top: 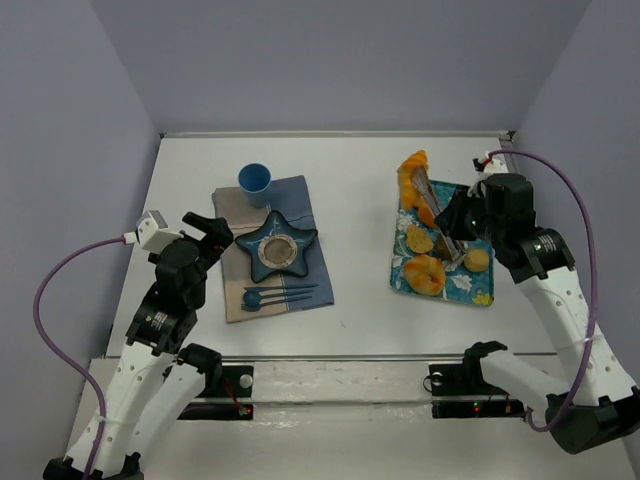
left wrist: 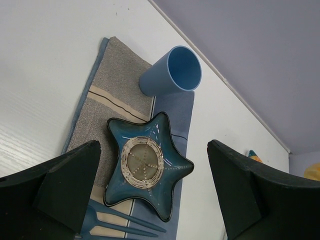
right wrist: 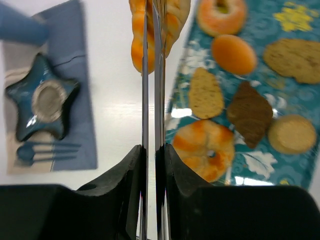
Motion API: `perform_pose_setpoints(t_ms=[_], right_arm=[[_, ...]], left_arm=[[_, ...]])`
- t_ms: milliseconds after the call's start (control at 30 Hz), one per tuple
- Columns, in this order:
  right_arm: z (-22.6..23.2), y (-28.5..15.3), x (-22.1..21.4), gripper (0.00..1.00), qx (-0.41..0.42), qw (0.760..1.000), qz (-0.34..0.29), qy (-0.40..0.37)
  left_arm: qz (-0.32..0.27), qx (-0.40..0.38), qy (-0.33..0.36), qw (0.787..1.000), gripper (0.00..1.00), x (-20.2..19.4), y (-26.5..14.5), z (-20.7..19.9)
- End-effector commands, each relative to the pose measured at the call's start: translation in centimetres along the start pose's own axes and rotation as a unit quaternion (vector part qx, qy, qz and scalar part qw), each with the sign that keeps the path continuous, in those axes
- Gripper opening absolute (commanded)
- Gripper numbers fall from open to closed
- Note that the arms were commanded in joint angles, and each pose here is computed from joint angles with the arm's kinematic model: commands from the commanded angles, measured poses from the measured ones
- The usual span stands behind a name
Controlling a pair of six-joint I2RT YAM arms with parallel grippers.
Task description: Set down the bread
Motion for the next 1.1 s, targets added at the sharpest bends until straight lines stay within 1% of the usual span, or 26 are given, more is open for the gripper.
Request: perform_pose_setpoints(t_ms=[0,33,100,133,233,267,300,400,500,533,767,833,867,967,1033,1067], right_arm=[[6.0,-1.5,2.2,0.07,0.248,0.959,-0.069,-0.12],[7.4,-1.5,2.0,0.07,0.27,0.949,-0.075,-0.143],[9.0,-1.0,1.6,0.07,0.291,0.939,-0.069,-0.17],[10.6,-1.2,1.5,0.07,0.315,0.927,-0.073,-0.19],[13.1,0.7,1.0,0.07,0.343,0.914,-0.053,-0.213],[14.4,0.8,0.9,0.07,0.357,0.906,-0.05,-0.223],[15.3,2.4,0.3,0.07,0.359,0.905,-0.03,-0.226],[17.4,4.7,-0.6,0.07,0.364,0.9,-0.001,-0.239],[18.3,6.4,-0.9,0.07,0.355,0.902,0.009,-0.245],[19.0,7.3,-1.6,0.07,0.361,0.898,0.021,-0.25],[22.3,9.3,-2.7,0.07,0.396,0.878,0.041,-0.264],[22.7,10.3,-3.3,0.07,0.396,0.879,0.052,-0.259],[23.1,10.4,-3.7,0.07,0.402,0.876,0.057,-0.261],[23.4,11.4,-4.8,0.07,0.395,0.878,0.077,-0.259],[23.2,11.9,-4.9,0.07,0.376,0.887,0.079,-0.258],[23.0,12.2,-4.8,0.12,0.363,0.892,0.079,-0.257]], left_arm=[[-0.023,0.001,-0.013,1.0,0.99,0.7,-0.1,0.0],[-0.024,0.002,-0.013,1.0,0.99,0.8,-0.1,0.0],[-0.026,0.002,-0.015,1.0,0.99,0.8,-0.1,0.0],[-0.026,0.002,-0.016,1.0,0.99,0.8,-0.1,-0.1],[-0.026,0.0,-0.017,1.0,0.99,0.9,-0.2,-0.1],[-0.026,0.001,-0.016,1.0,0.99,0.9,-0.2,-0.1],[-0.025,0.003,-0.016,1.0,0.99,0.8,-0.1,0.0],[-0.023,0.001,-0.016,1.0,0.99,0.8,-0.2,-0.1],[-0.022,-0.001,-0.016,1.0,0.99,0.8,-0.2,-0.2],[-0.021,-0.002,-0.016,1.0,0.99,0.7,-0.2,-0.1],[-0.021,0.0,-0.015,1.0,0.99,0.5,0.0,0.0],[-0.02,0.0,-0.015,1.0,0.99,0.5,0.0,0.0],[-0.02,-0.001,-0.016,1.0,0.99,0.5,0.0,0.0],[-0.02,0.0,-0.015,1.0,0.99,0.5,0.0,0.1],[-0.02,-0.001,-0.016,1.0,0.99,0.5,-0.1,0.0],[-0.021,-0.001,-0.016,1.0,0.99,0.5,-0.1,0.0]])
Point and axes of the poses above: each gripper's point midway between its finger pads, its own y axis out along the fingers, its own z axis along the line the jaws close on, x = y × z, the point moved 6 cm from there along -y, back along the fingers, and after that the axes turned 11 degrees about -y, right-handed, at the moved point
